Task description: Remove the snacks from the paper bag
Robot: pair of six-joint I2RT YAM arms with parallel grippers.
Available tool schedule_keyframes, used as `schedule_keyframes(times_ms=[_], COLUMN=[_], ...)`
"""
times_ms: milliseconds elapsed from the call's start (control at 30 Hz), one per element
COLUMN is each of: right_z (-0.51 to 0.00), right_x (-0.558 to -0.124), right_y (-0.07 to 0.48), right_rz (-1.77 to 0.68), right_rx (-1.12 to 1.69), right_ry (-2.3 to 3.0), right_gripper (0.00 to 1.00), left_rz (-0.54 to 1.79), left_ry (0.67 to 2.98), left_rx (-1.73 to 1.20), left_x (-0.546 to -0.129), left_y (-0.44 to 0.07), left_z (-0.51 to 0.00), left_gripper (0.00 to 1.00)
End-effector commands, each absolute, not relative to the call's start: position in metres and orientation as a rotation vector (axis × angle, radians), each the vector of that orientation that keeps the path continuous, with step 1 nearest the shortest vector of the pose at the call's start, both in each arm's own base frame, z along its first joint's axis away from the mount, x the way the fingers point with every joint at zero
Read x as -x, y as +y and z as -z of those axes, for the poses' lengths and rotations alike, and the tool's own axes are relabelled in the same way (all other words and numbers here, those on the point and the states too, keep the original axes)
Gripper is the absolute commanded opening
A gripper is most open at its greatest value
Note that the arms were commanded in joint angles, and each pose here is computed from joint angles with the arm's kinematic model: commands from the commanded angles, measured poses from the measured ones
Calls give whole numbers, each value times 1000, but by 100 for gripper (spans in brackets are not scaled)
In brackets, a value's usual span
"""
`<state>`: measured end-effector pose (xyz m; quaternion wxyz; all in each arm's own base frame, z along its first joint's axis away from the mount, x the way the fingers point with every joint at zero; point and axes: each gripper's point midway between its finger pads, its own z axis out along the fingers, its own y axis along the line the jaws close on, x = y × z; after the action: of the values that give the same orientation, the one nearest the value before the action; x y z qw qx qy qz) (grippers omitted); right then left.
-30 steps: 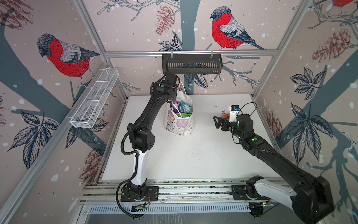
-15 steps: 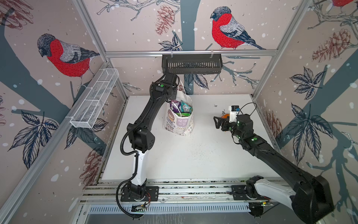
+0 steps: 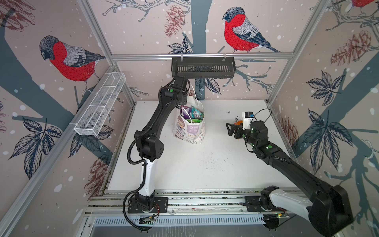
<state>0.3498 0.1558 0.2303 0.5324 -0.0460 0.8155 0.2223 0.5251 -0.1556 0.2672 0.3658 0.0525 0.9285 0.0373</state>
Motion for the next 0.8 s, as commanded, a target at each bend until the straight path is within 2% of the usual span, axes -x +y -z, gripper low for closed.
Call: schedule_keyframes(times_ms=[0, 767], right_z=[-237, -232], right_x=[-350, -351], right_y=[161, 165], right_rz=[-575, -600], right_rx=[113, 116], right_ry=[1915, 1917], right_gripper=[100, 100], left_rz=[-87, -83], left_ry=[2360, 2388], left_rx=[-129, -130], left_x=[-527, -522], left_y=[-155, -156], left_z=[-277, -267], left_gripper=[0, 0])
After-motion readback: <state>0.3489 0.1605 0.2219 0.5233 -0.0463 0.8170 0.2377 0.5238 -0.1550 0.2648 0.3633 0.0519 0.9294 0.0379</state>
